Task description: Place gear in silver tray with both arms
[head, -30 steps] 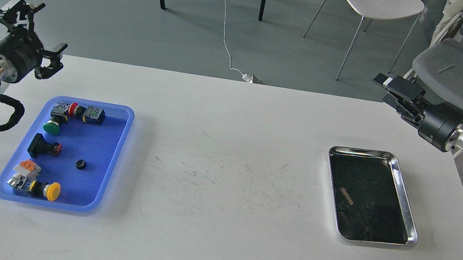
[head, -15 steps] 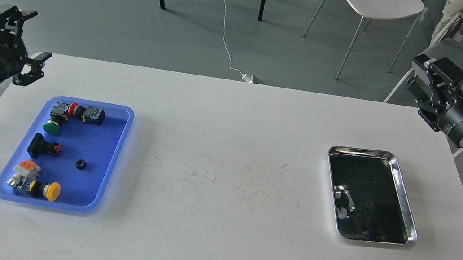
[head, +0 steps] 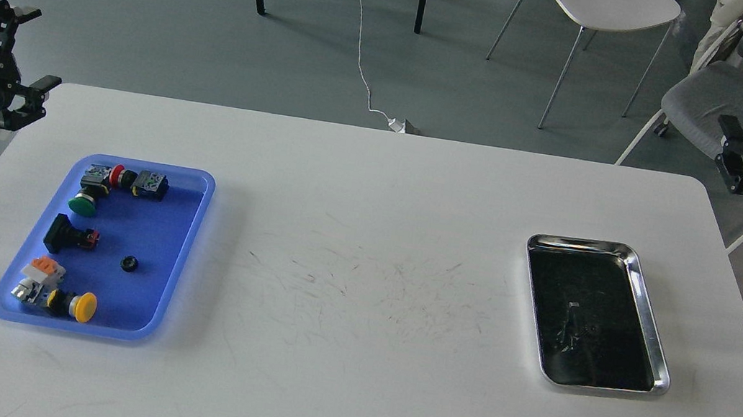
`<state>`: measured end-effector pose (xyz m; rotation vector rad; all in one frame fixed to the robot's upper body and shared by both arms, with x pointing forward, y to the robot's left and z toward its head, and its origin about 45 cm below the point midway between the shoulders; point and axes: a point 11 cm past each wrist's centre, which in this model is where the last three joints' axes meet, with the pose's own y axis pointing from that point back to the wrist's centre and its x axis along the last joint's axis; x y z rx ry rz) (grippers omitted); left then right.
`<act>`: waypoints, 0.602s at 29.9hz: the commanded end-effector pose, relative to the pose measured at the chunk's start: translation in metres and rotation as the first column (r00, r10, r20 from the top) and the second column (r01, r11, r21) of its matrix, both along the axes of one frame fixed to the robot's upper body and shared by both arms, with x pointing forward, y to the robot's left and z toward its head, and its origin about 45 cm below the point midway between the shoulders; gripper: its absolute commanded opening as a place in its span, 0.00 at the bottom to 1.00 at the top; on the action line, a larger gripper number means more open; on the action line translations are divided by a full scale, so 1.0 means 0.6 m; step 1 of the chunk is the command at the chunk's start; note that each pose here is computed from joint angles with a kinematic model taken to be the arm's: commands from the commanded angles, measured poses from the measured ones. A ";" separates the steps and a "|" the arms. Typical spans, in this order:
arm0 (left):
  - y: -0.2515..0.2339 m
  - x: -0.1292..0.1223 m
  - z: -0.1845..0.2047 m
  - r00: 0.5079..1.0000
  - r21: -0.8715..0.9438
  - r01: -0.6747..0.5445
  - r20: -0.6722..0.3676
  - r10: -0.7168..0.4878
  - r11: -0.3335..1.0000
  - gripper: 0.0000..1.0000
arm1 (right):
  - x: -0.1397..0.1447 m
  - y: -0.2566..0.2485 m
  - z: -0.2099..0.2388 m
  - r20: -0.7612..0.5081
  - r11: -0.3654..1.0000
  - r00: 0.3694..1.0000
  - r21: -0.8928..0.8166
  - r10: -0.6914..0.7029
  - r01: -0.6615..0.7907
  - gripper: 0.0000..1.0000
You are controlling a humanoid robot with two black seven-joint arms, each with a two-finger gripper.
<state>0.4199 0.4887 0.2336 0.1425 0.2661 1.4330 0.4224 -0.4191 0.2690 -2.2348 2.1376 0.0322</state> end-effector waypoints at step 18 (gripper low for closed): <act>-0.012 -0.015 0.113 0.951 0.483 0.302 -0.098 -0.292 0.822 0.99 | -0.008 0.029 -0.052 -0.050 0.999 0.999 0.033 0.012 -0.010 0.93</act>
